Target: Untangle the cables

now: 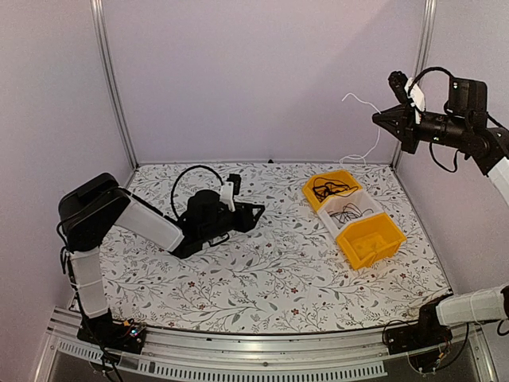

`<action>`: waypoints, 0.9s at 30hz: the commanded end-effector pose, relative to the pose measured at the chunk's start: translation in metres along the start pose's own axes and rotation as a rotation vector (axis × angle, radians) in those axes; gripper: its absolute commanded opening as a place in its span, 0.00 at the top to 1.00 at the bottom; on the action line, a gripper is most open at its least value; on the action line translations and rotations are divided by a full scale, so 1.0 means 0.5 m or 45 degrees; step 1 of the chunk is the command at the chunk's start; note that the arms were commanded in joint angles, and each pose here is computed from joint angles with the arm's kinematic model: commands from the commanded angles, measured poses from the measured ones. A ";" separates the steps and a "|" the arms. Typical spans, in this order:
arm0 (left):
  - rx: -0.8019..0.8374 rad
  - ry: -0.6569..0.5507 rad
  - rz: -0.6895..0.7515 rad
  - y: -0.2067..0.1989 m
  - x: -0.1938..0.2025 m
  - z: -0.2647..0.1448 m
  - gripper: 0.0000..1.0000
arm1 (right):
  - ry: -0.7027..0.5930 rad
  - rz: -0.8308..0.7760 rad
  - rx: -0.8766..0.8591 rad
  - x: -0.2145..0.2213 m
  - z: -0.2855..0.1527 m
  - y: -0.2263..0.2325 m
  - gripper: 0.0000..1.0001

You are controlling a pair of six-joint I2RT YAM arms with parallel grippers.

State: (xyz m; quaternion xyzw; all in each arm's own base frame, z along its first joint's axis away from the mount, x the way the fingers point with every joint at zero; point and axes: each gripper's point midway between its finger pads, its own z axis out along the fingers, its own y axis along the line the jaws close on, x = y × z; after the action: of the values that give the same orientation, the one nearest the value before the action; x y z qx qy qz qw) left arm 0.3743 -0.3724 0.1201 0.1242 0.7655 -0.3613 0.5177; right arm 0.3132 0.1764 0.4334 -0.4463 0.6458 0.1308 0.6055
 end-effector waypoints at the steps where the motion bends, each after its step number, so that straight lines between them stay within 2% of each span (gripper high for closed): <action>1: -0.035 -0.027 0.033 0.008 -0.027 -0.004 0.52 | -0.005 -0.005 0.070 0.017 -0.028 -0.007 1.00; 18: -0.069 0.024 0.018 0.030 -0.010 0.011 0.52 | 0.192 -0.010 0.232 0.139 -0.086 0.006 1.00; 27: -0.079 0.044 -0.005 0.042 -0.003 0.020 0.52 | 0.259 0.002 0.240 0.190 -0.098 0.026 1.00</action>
State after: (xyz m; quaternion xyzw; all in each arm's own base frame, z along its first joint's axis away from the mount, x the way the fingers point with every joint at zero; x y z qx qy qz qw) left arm 0.3855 -0.3657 0.1127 0.1195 0.7833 -0.3362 0.5090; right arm 0.2848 0.1161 0.3670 -0.4025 0.7015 0.0354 0.5871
